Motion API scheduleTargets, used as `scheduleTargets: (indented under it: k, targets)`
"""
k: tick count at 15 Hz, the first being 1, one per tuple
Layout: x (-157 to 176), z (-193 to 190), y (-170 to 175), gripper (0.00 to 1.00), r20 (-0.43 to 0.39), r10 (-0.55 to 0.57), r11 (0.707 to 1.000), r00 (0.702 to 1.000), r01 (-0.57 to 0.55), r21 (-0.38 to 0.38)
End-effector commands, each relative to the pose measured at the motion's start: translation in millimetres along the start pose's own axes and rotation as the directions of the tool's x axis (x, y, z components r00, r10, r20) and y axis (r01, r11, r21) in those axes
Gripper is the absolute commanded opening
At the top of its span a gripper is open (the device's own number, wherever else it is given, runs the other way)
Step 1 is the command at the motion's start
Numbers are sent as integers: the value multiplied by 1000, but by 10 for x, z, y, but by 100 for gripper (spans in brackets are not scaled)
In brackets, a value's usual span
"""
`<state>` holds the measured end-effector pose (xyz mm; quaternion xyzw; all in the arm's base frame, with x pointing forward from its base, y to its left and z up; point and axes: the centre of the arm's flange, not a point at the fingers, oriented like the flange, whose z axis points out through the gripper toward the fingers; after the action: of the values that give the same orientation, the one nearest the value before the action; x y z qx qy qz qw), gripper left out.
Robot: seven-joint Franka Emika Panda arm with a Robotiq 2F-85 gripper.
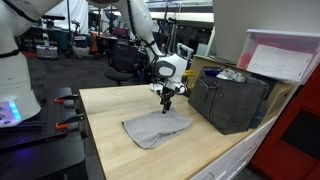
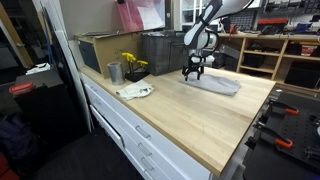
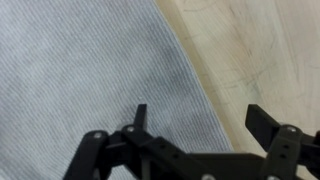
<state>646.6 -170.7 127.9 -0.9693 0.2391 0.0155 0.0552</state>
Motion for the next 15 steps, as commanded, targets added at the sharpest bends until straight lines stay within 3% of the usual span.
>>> scheduleTargets:
  k: [1, 7, 8, 10, 15]
  targets:
    - [154, 25, -141, 100, 30, -104, 994, 994, 104, 12]
    - [339, 156, -337, 100, 76, -261, 964, 962, 264, -31]
    - [352, 182, -356, 75, 86, -286, 956, 954, 290, -38]
    - [365, 222, -390, 68, 104, -329, 942, 938, 335, -35]
    - [363, 224, -389, 28, 134, -422, 902, 897, 430, -37]
